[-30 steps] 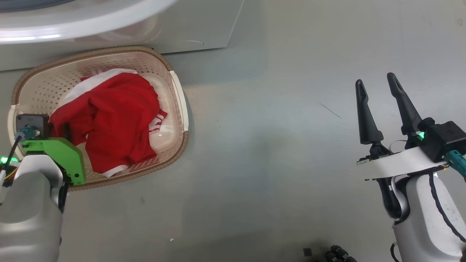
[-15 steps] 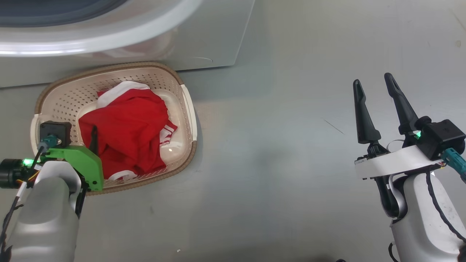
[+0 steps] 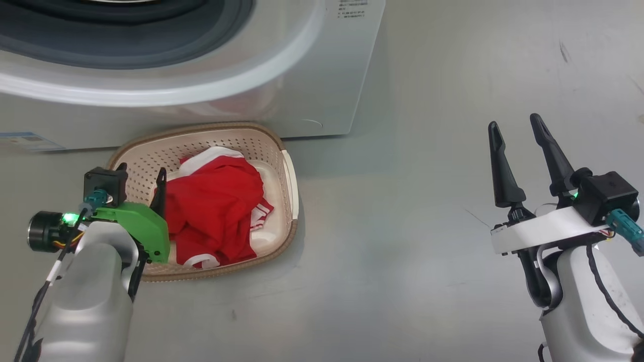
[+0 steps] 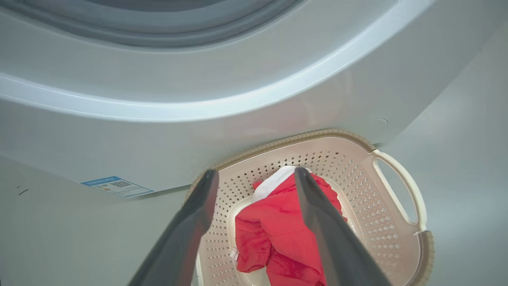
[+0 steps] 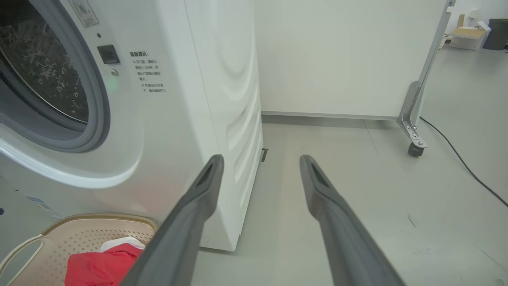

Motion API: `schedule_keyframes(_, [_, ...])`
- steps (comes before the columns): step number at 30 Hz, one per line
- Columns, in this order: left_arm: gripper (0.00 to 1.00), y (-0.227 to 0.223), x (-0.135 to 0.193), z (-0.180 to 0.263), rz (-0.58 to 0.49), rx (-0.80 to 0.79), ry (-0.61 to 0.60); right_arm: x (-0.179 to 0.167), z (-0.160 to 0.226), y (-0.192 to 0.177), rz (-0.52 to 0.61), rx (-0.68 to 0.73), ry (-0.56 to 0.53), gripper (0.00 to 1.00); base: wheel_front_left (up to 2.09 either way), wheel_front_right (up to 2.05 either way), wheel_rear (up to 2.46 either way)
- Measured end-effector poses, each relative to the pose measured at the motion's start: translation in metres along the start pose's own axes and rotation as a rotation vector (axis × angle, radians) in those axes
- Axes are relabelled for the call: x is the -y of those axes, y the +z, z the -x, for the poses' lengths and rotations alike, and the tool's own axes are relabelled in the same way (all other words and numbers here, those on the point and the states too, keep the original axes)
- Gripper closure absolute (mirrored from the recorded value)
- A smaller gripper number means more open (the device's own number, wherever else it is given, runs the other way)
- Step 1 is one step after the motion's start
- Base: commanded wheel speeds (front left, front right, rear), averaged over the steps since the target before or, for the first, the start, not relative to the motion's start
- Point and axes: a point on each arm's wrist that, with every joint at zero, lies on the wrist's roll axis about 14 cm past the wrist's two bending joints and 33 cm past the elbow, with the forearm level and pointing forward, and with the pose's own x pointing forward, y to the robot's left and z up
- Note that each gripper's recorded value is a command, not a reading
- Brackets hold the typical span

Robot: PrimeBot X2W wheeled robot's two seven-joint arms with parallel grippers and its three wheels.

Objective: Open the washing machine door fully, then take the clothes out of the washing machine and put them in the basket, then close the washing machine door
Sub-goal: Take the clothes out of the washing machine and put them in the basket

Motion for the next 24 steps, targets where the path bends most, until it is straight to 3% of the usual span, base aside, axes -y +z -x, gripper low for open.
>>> schedule_keyframes(7, [0.00, 0.038, 0.003, 0.024, 0.007, 0.118, 0.003, -0.013, 0.010, 0.011, -0.014, 0.018, 0.027, 0.00, 0.00, 0.00, 0.00])
schedule_keyframes(14, [0.00, 0.114, -0.005, 0.055, 0.031, 0.363, 0.028, -0.029, 0.017, 0.022, -0.022, 0.044, 0.064, 0.00, 0.00, 0.00, 0.00])
schedule_keyframes(24, [0.00, 0.132, -0.022, 0.112, 0.050, 0.498, 0.092, -0.059, 0.024, 0.040, -0.032, 0.085, 0.141, 0.00, 0.00, 0.00, 0.00])
